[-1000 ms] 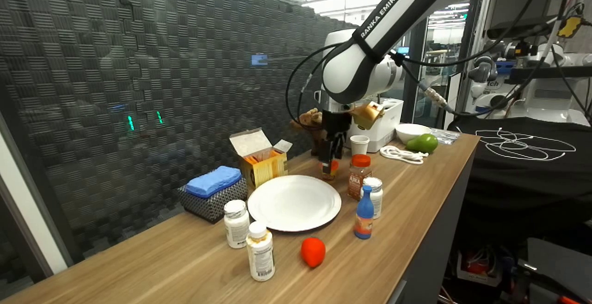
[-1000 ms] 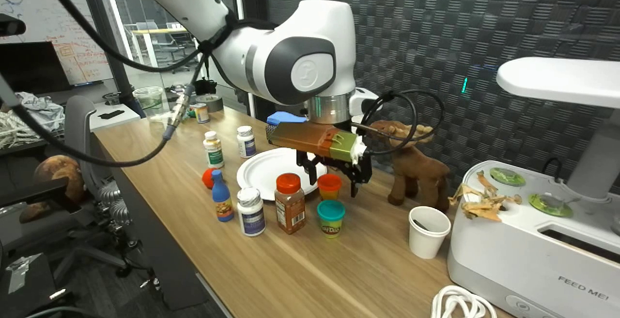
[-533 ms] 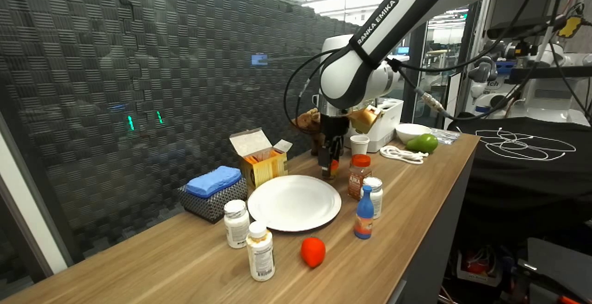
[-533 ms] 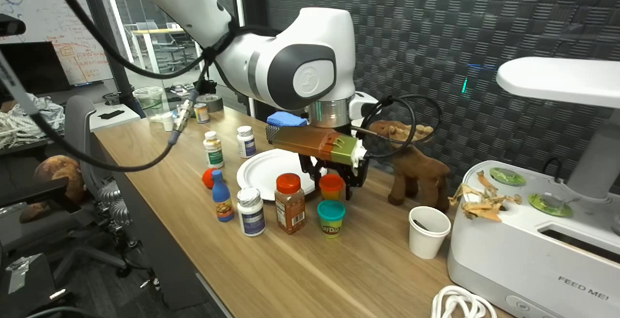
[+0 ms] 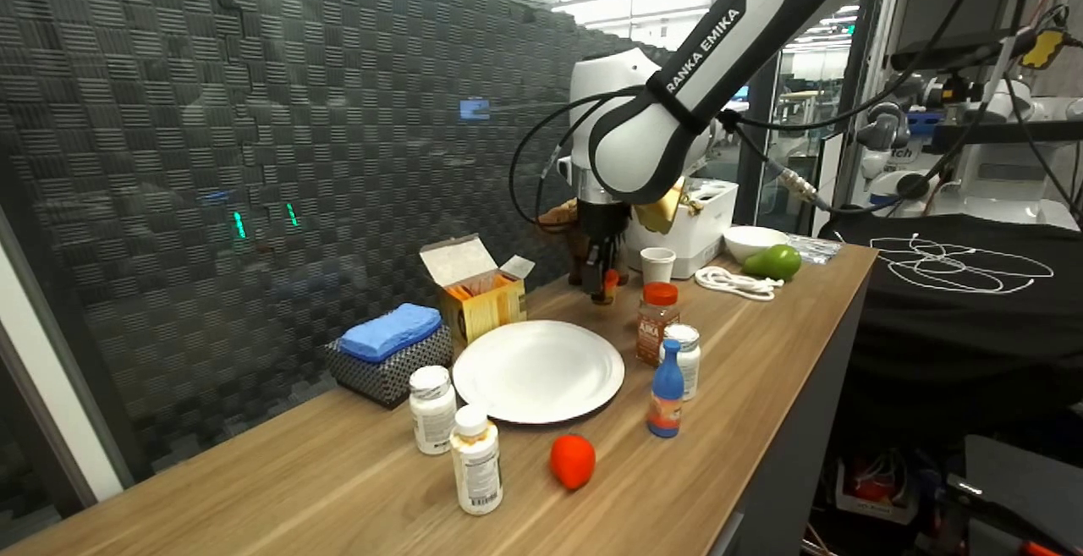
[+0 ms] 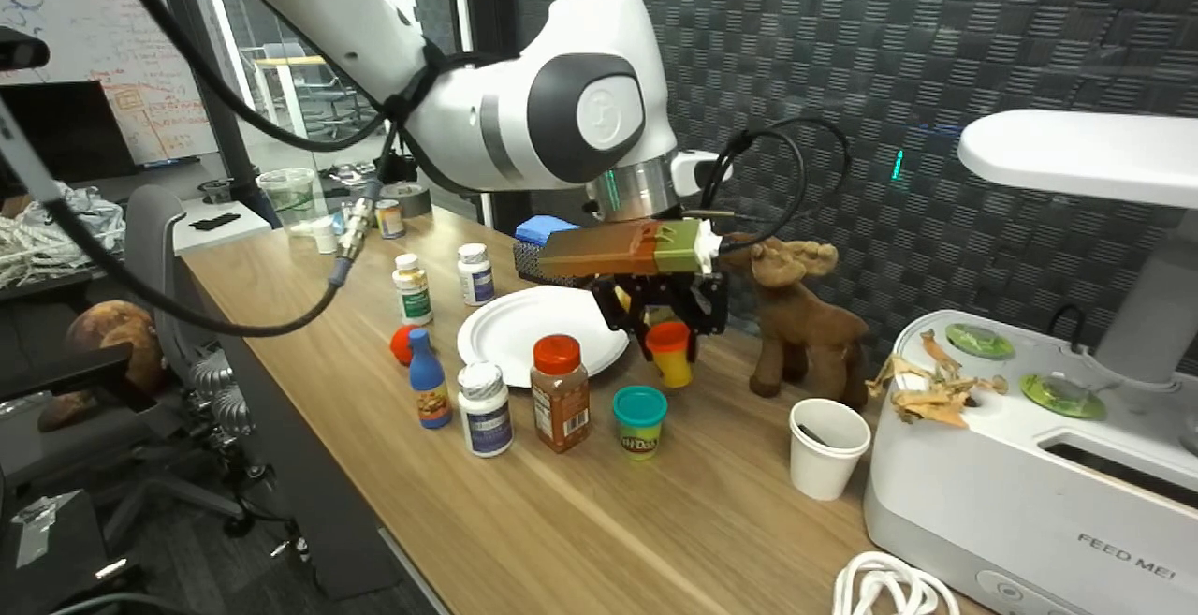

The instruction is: Organize all the containers on the white plate

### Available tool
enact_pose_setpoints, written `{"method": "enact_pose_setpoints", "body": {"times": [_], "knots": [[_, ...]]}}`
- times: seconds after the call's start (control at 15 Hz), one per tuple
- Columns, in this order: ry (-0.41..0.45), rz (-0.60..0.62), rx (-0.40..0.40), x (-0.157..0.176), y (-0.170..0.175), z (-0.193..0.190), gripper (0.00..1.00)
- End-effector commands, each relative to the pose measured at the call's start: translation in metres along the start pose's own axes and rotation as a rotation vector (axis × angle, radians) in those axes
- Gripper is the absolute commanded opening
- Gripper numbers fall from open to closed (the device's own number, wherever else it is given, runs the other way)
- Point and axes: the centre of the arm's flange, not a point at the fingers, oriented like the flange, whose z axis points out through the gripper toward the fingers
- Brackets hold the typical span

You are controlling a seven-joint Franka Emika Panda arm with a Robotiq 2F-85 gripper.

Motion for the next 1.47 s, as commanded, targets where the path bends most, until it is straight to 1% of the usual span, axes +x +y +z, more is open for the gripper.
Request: {"method": "enact_pose_setpoints", "body": {"times": [0.0,0.13,0.27,0.47,0.53,0.6,0.73,0.93,1.13,1.4], "knots": [[0.014,-0.035,-0.071,0.023,-0.025,-0.041,0.24],[0.023,-0.059,-0.035,0.037,-0.049,-0.051,0.24],[0.023,-0.084,-0.012,0.048,-0.07,-0.052,0.24],[0.026,-0.097,0.09,0.057,-0.097,-0.04,0.24],[0.03,-0.088,0.112,0.061,-0.103,-0.035,0.24],[0.036,-0.081,0.111,0.064,-0.108,-0.031,0.24],[0.04,-0.085,0.105,0.069,-0.113,-0.022,0.24],[0.071,-0.085,0.092,0.078,-0.112,-0.015,0.24],[0.082,-0.085,0.112,0.085,-0.112,-0.015,0.24],[0.081,-0.071,0.174,0.085,-0.113,-0.014,0.24]]}}
